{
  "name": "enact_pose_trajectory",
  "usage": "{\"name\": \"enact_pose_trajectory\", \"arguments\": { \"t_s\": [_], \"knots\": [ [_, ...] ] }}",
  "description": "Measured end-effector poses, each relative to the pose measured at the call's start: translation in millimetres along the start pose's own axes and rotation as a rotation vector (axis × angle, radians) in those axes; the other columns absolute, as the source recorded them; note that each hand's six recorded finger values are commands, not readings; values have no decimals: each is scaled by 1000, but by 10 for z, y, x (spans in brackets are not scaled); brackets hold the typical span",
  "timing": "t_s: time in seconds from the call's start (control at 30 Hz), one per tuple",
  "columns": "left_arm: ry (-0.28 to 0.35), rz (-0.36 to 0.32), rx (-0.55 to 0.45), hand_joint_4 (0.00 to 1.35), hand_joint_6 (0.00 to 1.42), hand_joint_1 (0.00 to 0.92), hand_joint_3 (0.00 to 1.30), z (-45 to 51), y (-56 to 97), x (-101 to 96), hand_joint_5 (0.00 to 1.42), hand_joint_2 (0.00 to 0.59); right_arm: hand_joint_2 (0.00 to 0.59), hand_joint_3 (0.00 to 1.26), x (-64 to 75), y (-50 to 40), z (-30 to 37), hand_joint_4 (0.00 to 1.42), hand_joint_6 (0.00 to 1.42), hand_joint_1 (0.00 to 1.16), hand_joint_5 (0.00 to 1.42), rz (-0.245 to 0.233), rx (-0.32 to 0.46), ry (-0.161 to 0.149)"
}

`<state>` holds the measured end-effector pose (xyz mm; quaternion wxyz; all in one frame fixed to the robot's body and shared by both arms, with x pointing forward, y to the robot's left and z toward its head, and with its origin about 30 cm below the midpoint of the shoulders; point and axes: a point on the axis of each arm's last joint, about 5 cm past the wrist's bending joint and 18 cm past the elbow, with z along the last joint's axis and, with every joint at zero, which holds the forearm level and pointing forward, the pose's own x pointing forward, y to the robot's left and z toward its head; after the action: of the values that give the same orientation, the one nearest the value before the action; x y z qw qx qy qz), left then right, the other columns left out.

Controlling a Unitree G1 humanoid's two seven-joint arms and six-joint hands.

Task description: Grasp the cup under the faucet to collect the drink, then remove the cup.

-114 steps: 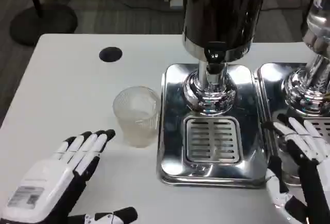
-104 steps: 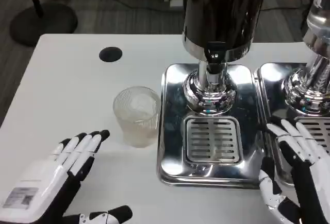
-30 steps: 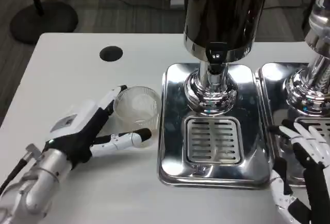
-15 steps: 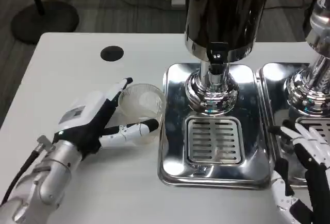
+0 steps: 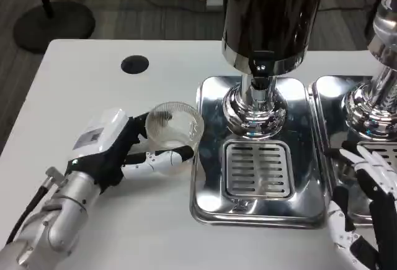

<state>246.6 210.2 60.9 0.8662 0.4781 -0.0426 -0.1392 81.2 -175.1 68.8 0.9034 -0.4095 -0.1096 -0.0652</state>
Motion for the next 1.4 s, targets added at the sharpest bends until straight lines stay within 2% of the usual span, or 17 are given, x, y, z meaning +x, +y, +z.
{"name": "enact_pose_trajectory", "arguments": {
  "t_s": [0.27,0.7,0.87,1.1,1.2,1.4],
  "knots": [
    [-10,9,-37,460,835,220,387,-71,-30,-37,693,176,586,304,35,28,23,164,350,492,144,-6,16,-2],
    [-12,29,-104,487,883,221,389,-145,-61,-115,757,184,586,299,66,57,47,164,354,492,146,6,22,-4],
    [-1,60,-146,487,886,221,389,-173,-56,-150,760,184,586,296,84,82,66,164,347,489,147,8,20,-3],
    [-21,91,-186,487,899,221,389,-173,-21,-152,763,185,586,295,111,104,89,164,345,486,147,4,30,-4],
    [-33,73,-187,487,901,221,389,-164,-16,-147,763,185,586,295,112,104,89,164,344,485,147,6,29,-2],
    [-91,54,-199,487,904,221,392,-69,-36,-84,763,185,586,295,110,90,84,164,343,483,155,4,24,3]
  ]
}}
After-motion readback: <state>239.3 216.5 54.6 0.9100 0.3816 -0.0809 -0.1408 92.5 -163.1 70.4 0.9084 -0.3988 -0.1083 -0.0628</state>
